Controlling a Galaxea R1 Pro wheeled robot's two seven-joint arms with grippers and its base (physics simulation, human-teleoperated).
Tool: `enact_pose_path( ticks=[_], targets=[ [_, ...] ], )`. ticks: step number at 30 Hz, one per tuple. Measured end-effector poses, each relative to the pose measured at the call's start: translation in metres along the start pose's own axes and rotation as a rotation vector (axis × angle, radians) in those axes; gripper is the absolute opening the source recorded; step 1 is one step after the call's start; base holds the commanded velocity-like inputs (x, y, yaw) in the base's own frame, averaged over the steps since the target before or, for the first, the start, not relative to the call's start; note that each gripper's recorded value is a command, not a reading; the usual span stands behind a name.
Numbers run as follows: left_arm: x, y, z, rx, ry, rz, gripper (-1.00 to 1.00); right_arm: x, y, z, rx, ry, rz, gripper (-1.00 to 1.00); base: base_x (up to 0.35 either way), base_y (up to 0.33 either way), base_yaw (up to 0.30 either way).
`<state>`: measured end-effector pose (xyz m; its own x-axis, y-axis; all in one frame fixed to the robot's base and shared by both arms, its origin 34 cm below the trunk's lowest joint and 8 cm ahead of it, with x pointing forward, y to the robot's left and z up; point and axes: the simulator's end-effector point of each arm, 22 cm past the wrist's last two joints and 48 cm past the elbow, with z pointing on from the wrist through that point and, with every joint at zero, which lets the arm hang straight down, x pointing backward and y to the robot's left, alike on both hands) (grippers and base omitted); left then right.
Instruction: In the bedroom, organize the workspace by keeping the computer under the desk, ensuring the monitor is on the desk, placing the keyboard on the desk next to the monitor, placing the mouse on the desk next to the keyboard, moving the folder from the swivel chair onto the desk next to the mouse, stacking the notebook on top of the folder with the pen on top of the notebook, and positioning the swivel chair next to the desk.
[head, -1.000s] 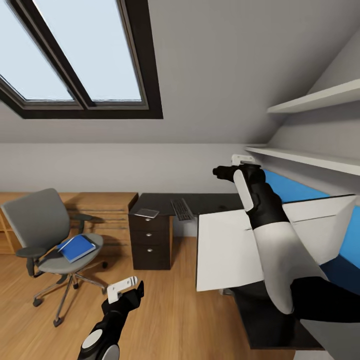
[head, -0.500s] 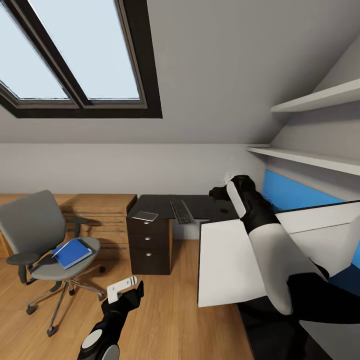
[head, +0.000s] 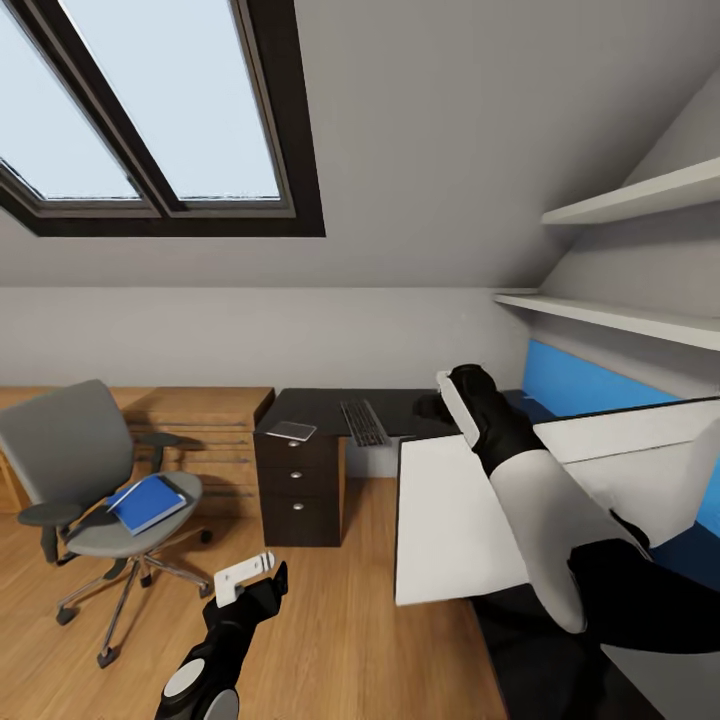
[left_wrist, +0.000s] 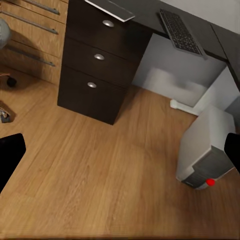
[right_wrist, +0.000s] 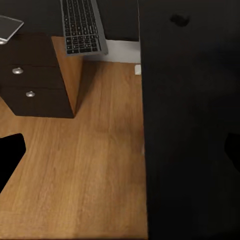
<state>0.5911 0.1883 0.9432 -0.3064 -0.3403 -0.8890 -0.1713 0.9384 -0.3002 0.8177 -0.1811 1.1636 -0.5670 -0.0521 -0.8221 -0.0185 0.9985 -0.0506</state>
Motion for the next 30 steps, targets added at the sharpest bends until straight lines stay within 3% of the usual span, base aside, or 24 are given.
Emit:
enact_pose_path(
  ticks=[1, 7, 30],
  targets=[
    [-0.001, -0.001, 0.000, 0.002, -0.002, -0.001, 1.00, 0.009, 0.003, 0.005, 0.008, 0.023, -0.024, 1.00, -0.026, 0.000, 0.000],
    [-0.003, 0.000, 0.000, 0.000, -0.005, -0.003, 1.00, 0.019, 0.007, 0.010, 0.011, 0.048, -0.042, 1.00, -0.177, 0.051, 0.000],
    [-0.004, 0.000, -0.001, 0.000, -0.010, -0.005, 1.00, 0.025, 0.006, 0.013, 0.020, 0.064, -0.048, 1.00, -0.201, -0.001, 0.000]
  ],
)
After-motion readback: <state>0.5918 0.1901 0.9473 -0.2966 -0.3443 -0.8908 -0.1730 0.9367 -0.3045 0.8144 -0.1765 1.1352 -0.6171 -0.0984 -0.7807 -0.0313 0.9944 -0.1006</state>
